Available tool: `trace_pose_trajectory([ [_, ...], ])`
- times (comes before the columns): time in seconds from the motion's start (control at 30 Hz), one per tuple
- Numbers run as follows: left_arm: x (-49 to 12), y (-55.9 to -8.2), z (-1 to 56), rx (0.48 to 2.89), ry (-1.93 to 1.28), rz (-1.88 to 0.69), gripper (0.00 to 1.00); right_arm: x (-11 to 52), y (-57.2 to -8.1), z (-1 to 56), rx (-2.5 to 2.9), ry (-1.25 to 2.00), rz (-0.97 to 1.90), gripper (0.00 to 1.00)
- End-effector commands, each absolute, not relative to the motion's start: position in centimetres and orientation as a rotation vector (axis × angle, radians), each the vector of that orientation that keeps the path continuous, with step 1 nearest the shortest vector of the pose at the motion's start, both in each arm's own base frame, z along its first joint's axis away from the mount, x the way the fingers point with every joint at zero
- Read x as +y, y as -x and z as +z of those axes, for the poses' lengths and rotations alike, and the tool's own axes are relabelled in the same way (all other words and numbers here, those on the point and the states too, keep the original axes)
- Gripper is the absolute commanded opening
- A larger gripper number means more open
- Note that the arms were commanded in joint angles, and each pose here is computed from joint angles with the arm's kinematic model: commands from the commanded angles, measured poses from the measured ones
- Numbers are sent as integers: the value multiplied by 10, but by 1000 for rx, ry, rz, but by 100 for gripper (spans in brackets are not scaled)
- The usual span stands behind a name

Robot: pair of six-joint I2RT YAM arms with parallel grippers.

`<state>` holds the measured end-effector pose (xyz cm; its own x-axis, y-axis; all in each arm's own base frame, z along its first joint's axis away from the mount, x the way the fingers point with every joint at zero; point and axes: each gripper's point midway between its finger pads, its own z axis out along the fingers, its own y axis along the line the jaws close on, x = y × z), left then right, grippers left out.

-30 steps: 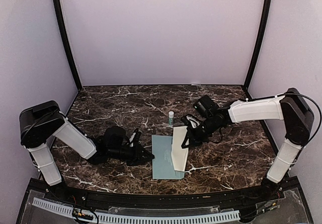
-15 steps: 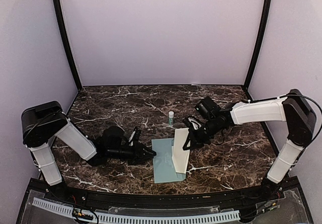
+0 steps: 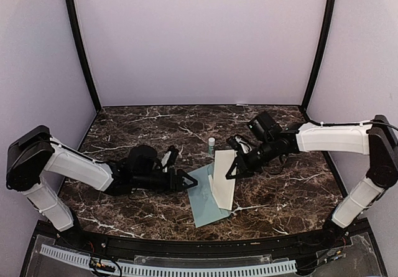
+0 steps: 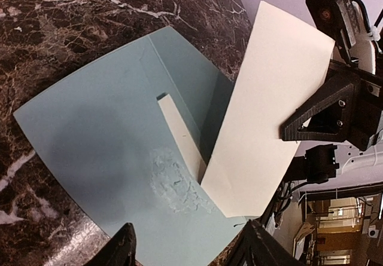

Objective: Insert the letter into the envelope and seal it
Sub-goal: Place the letter in the envelope.

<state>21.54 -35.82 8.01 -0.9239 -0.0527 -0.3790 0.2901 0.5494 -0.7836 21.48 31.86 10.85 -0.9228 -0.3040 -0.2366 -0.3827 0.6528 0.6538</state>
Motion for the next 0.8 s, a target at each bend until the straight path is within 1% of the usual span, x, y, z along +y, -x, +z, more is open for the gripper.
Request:
trace_pose_trajectory([
  [0.0,-372,-215,116,2304,-357,-1375,61,319,-212,123,2694,635,1171,0],
  [0.2,-396,-213,135,2188,-486,-1512,62,320,-206,124,2659,707,1203,0],
  [0.4,-417,-221,121,2201,-566,-1511,62,319,-204,111,2669,731,1197,0],
  [0.6,-425,-230,113,2201,-579,-1488,61,319,-200,101,2672,770,1202,0],
  [0.73,-432,-231,109,2199,-581,-1517,61,319,-197,93,2685,791,1205,0],
  [0.77,-434,-233,111,2186,-581,-1525,59,319,-197,92,2685,798,1208,0],
])
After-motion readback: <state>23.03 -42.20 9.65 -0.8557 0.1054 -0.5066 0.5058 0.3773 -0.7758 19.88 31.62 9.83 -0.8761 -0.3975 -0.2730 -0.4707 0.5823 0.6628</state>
